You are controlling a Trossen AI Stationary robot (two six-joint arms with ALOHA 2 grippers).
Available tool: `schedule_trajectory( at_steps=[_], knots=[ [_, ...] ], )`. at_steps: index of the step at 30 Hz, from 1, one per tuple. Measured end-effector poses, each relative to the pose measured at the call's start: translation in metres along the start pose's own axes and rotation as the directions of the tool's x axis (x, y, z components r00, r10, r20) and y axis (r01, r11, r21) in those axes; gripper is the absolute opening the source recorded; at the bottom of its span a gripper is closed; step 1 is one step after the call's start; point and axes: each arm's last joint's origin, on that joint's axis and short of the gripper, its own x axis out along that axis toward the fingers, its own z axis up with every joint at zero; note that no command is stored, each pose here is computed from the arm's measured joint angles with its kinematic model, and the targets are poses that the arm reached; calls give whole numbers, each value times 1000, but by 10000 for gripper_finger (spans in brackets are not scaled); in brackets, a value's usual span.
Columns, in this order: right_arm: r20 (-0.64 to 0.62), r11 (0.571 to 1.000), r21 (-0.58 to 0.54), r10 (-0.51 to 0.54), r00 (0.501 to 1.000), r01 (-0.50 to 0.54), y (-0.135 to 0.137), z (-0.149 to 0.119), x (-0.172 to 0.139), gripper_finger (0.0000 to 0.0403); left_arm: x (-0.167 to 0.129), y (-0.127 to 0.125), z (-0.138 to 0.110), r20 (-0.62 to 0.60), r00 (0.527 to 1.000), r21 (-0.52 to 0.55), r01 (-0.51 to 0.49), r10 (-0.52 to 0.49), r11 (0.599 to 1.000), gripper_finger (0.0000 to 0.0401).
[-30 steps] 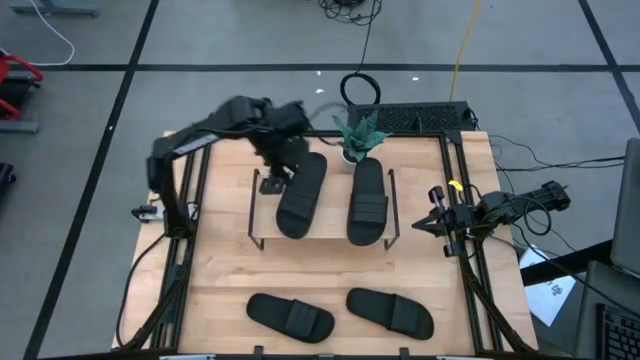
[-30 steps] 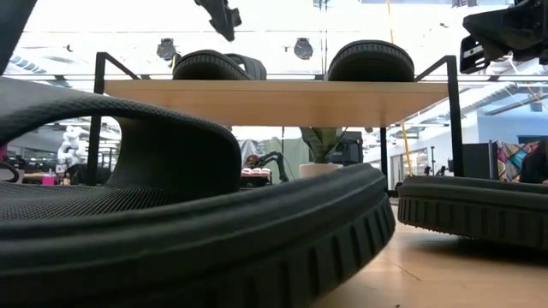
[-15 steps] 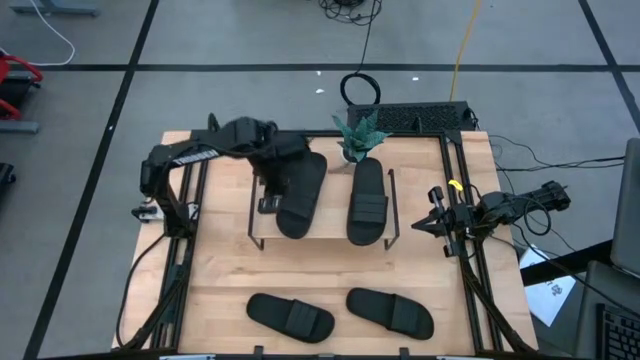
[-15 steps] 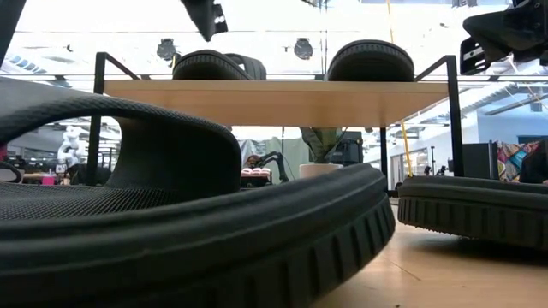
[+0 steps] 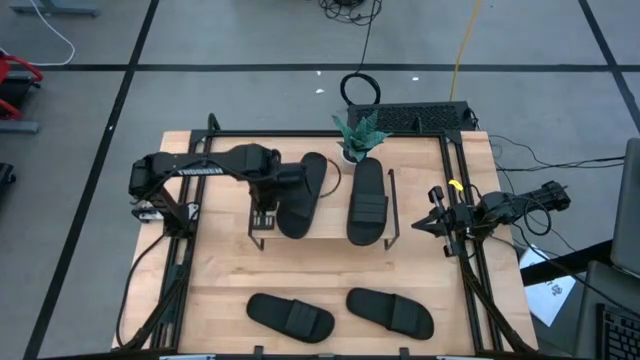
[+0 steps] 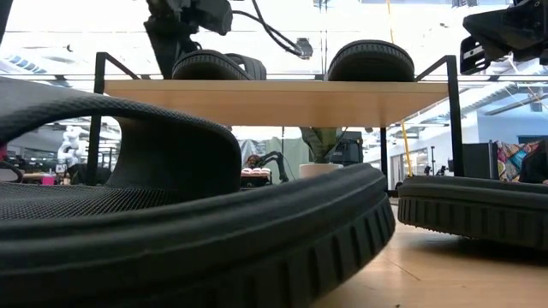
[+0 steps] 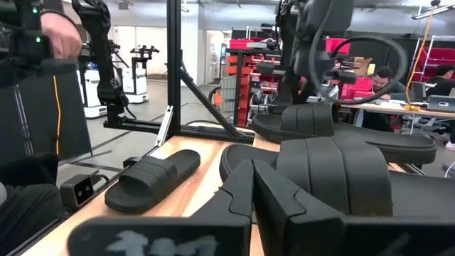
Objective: Pick and place slides into the shelf
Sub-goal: Put the left black slipper on the shelf, then adjust the shelf
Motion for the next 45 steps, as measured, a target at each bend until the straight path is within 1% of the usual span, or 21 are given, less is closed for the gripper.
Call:
schedule_trajectory(
  at_steps=[4,6,11,16,19,22,25,32,36,38,43,45],
  knots=[
    [0,1000,0,0,1000,0,0,0,0,0,13,-2,0,-21,1000,14,-19,20,1000,1],
    [0,1000,0,0,1000,0,0,0,0,0,14,-3,1,-14,1000,5,-20,20,1000,2],
    [1,1000,-3,0,1000,0,0,0,0,0,15,-7,3,13,1000,23,-19,18,1000,1],
    [1,1000,-2,-1,1000,1,0,0,0,0,15,-14,7,50,998,72,21,-24,997,1],
    [1,1000,-3,-1,1000,1,0,0,0,0,15,-17,9,67,997,84,34,-39,996,2],
    [1,1000,-4,-1,1000,1,0,0,0,0,15,-21,12,97,992,117,65,-77,991,1],
    [1,1000,-4,-1,1000,1,0,0,0,0,15,-23,13,104,991,131,64,-78,989,2],
    [1,1000,-1,-1,1000,1,0,0,0,0,15,-25,12,91,993,123,65,-76,990,2],
    [-9,1000,-2,0,1000,0,0,-1,0,0,14,-26,6,39,998,68,44,-47,997,1],
    [-17,1000,-3,0,1000,0,0,-2,0,0,12,-27,6,42,999,59,17,-19,998,1],
    [-14,1000,-3,1,1000,-1,0,-1,0,0,-11,-39,-4,138,990,120,-10,-7,993,0],
    [-16,1000,-2,0,1000,0,0,-1,0,0,-22,-45,-14,181,983,125,-65,41,990,0]
  ],
)
